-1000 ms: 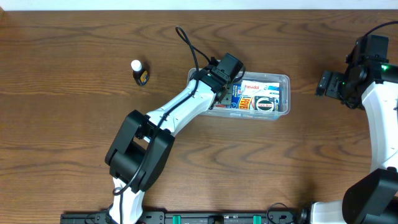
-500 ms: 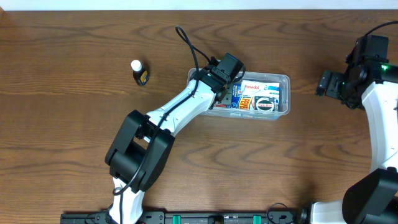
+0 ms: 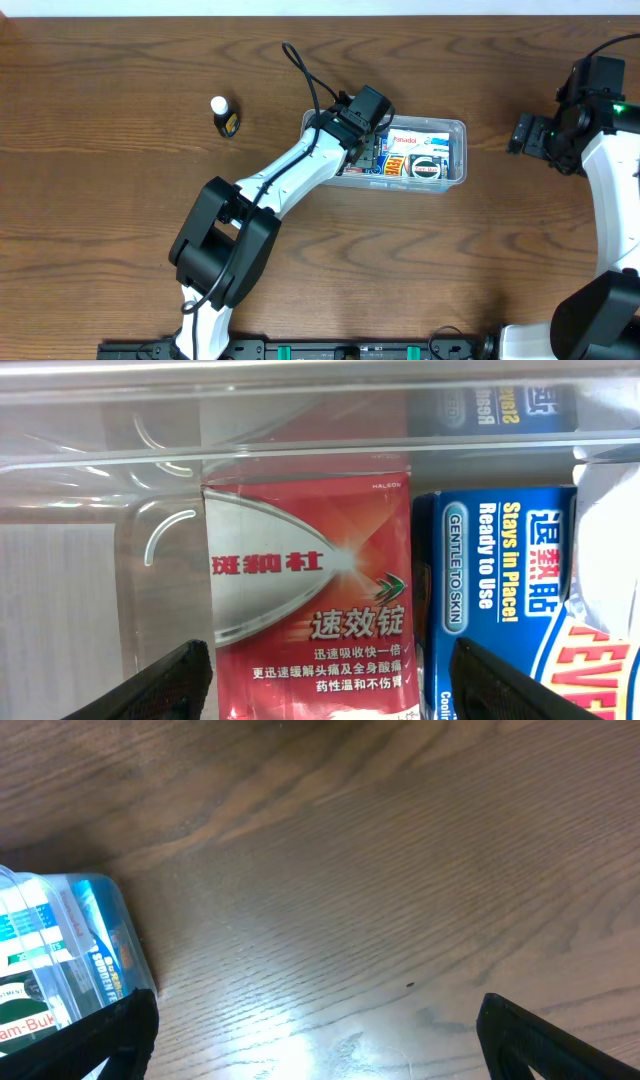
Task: Pack container
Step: 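Lower the red packet into the container's left end, then press the red packet upright and open the left gripper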
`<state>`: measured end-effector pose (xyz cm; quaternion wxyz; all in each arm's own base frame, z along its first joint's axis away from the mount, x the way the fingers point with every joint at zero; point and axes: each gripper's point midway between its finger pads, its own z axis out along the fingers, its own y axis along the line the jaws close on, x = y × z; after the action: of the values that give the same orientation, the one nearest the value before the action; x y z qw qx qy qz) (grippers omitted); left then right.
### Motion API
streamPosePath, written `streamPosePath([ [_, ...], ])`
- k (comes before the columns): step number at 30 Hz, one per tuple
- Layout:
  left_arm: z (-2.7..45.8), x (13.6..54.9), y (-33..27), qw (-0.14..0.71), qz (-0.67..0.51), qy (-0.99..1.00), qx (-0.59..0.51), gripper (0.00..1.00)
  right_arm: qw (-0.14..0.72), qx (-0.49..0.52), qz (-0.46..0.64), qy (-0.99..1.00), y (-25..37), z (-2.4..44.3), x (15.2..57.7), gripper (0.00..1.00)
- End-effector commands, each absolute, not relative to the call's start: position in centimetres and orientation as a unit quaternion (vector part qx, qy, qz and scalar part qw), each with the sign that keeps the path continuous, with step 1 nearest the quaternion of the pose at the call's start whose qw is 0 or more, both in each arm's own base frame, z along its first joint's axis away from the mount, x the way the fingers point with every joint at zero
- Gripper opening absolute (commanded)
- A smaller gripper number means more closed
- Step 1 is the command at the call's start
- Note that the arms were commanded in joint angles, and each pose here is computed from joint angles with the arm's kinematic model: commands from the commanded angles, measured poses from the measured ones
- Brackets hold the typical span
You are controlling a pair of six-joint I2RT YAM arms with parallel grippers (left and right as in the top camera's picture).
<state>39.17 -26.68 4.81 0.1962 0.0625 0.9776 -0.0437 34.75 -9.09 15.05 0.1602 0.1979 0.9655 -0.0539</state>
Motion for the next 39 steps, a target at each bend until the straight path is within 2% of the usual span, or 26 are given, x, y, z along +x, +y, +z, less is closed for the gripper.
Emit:
streamPosePath([
  [1, 4.9, 39.8, -26.5, 0.204, -0.038, 0.977, 0.054, 0.77, 0.159, 0.196, -0.058, 0.966, -9.3, 15.0, 34.8, 0.99],
  [7, 5.1, 40.2, -25.8, 0.217, -0.019, 0.975, 0.050, 0.77, 0.159, 0.196, -0.058, 0.966, -9.3, 15.0, 34.8, 0.99],
  [9, 5.1, 40.4, -25.5, 0.221, -0.010, 0.974, 0.048, 0.74, 0.159, 0.196, -0.058, 0.966, -9.3, 15.0, 34.7, 0.99],
  [10, 5.0, 40.5, -25.5, 0.222, -0.008, 0.974, 0.047, 0.66, 0.159, 0.196, -0.058, 0.966, -9.3, 15.0, 34.8, 0.99],
  [12, 4.8, 40.5, -25.5, 0.222, -0.007, 0.974, 0.047, 0.56, 0.159, 0.196, -0.058, 0.966, -9.3, 15.0, 34.8, 0.99],
  [16, 4.2, 40.7, -25.0, 0.216, -0.003, 0.975, 0.043, 0.28, 0.159, 0.196, -0.058, 0.966, -9.3, 15.0, 34.8, 0.99],
  [18, 3.8, 40.8, -24.7, 0.212, 0.001, 0.976, 0.040, 0.19, 0.159, 0.196, -0.058, 0.966, -9.3, 15.0, 34.7, 0.99],
  [22, 3.2, 41.2, -23.7, 0.207, 0.006, 0.978, 0.030, 0.19, 0.159, 0.196, -0.058, 0.966, -9.3, 15.0, 34.8, 0.99],
  [23, 3.2, 41.4, -23.4, 0.206, 0.007, 0.978, 0.027, 0.15, 0.159, 0.196, -0.058, 0.966, -9.3, 15.0, 34.8, 0.99],
  [27, 3.2, 41.9, -22.4, 0.206, 0.010, 0.978, 0.015, 0.12, 0.159, 0.196, -0.058, 0.966, -9.3, 15.0, 34.8, 0.99],
  [39, 3.1, 41.9, -22.2, 0.201, 0.007, 0.979, 0.013, 0.10, 0.159, 0.196, -0.058, 0.966, -9.3, 15.0, 34.8, 0.99],
])
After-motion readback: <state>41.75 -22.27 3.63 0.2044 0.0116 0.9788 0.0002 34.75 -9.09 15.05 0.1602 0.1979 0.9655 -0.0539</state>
